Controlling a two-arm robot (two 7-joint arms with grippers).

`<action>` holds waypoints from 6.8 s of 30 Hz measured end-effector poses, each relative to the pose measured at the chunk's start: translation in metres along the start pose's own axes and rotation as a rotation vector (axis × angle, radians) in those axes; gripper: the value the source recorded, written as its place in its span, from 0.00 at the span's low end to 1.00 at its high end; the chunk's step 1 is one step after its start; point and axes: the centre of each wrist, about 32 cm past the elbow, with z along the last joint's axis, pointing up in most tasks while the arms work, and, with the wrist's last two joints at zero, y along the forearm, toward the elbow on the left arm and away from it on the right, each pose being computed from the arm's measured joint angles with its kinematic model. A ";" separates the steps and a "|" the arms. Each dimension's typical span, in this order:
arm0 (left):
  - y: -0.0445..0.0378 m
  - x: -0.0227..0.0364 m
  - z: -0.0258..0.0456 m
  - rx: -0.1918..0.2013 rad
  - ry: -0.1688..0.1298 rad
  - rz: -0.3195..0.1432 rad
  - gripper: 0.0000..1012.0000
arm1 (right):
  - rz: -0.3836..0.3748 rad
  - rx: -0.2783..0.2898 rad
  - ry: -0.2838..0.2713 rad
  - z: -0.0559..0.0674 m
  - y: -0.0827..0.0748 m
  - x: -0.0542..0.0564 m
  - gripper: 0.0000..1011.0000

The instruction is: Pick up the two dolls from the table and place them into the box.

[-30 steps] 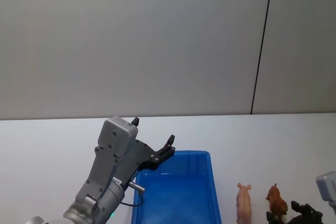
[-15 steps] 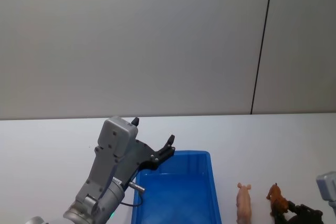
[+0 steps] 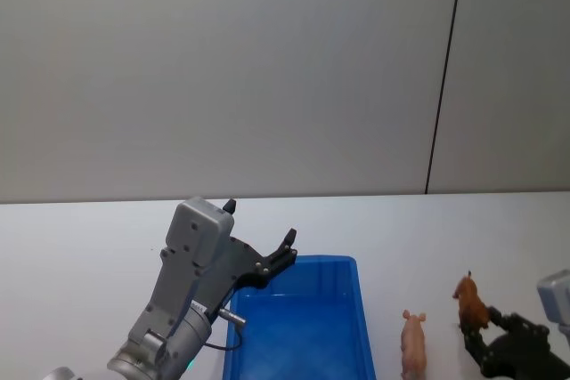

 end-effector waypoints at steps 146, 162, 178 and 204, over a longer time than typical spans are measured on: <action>0.0000 0.0000 0.0000 0.000 0.000 0.000 0.99 | 0.117 -0.054 0.055 0.013 0.038 -0.026 0.37; 0.0000 0.0000 0.0000 0.000 0.000 0.000 0.99 | 0.269 0.050 0.000 0.049 0.038 -0.035 0.37; 0.0000 0.0001 0.0000 0.000 0.000 0.000 0.99 | 0.439 0.045 0.001 0.074 0.055 -0.056 0.76; 0.0000 0.0001 0.0000 0.000 0.000 0.000 0.99 | 0.347 0.048 -0.014 0.056 0.034 -0.017 0.99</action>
